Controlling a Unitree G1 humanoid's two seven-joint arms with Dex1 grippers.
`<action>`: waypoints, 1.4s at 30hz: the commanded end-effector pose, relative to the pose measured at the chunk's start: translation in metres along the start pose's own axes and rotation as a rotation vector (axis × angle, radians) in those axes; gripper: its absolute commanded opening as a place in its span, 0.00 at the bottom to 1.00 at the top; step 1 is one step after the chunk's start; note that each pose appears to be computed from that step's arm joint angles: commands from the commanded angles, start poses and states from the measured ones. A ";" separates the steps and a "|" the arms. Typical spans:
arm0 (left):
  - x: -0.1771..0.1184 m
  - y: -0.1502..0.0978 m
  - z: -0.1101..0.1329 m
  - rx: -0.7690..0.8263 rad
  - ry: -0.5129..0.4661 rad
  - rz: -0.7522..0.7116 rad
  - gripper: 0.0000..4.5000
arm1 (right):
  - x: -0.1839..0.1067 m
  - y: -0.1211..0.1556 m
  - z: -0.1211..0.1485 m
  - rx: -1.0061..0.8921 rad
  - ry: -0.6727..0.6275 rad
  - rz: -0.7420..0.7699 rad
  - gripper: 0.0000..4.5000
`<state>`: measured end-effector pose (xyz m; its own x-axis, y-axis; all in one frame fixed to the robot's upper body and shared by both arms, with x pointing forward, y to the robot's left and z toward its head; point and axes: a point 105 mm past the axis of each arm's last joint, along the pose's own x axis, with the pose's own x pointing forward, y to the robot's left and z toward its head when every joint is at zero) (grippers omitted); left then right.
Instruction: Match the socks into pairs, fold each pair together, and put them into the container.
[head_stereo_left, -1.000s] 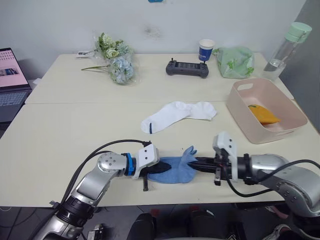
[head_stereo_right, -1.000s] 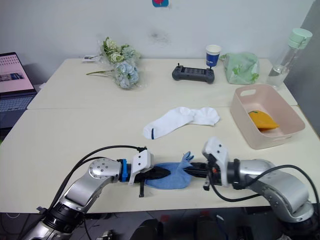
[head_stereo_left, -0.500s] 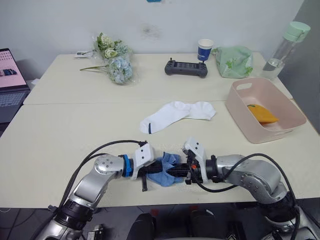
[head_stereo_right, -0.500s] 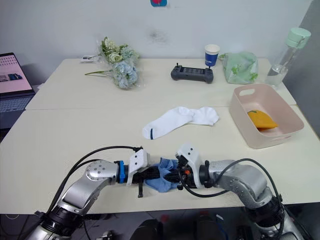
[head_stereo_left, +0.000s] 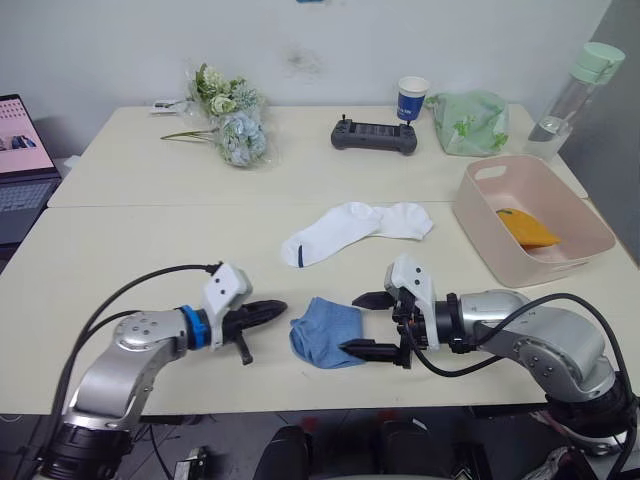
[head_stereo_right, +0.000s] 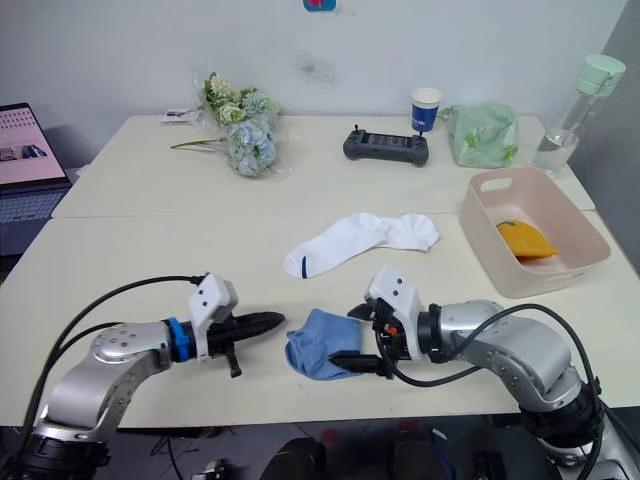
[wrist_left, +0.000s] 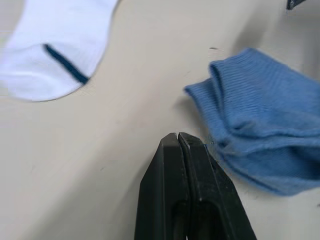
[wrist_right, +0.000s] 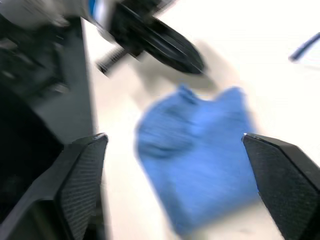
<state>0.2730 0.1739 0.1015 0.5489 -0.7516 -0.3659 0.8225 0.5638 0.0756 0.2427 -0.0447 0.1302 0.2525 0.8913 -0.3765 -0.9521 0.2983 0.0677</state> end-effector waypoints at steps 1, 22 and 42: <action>-0.005 -0.004 0.032 0.102 -0.067 -0.053 0.00 | 0.010 -0.004 0.001 -0.091 -0.022 -0.021 0.71; 0.031 -0.048 -0.019 0.280 0.139 -0.327 0.00 | 0.026 0.004 -0.053 -0.244 0.177 0.047 0.01; 0.029 -0.069 0.008 0.391 0.048 -0.434 0.00 | 0.030 -0.020 -0.027 -0.211 0.061 -0.067 0.01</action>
<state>0.2341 0.1151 0.0952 0.1601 -0.8654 -0.4748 0.9722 0.0550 0.2275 0.2590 -0.0355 0.0896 0.2788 0.8562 -0.4350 -0.9602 0.2554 -0.1126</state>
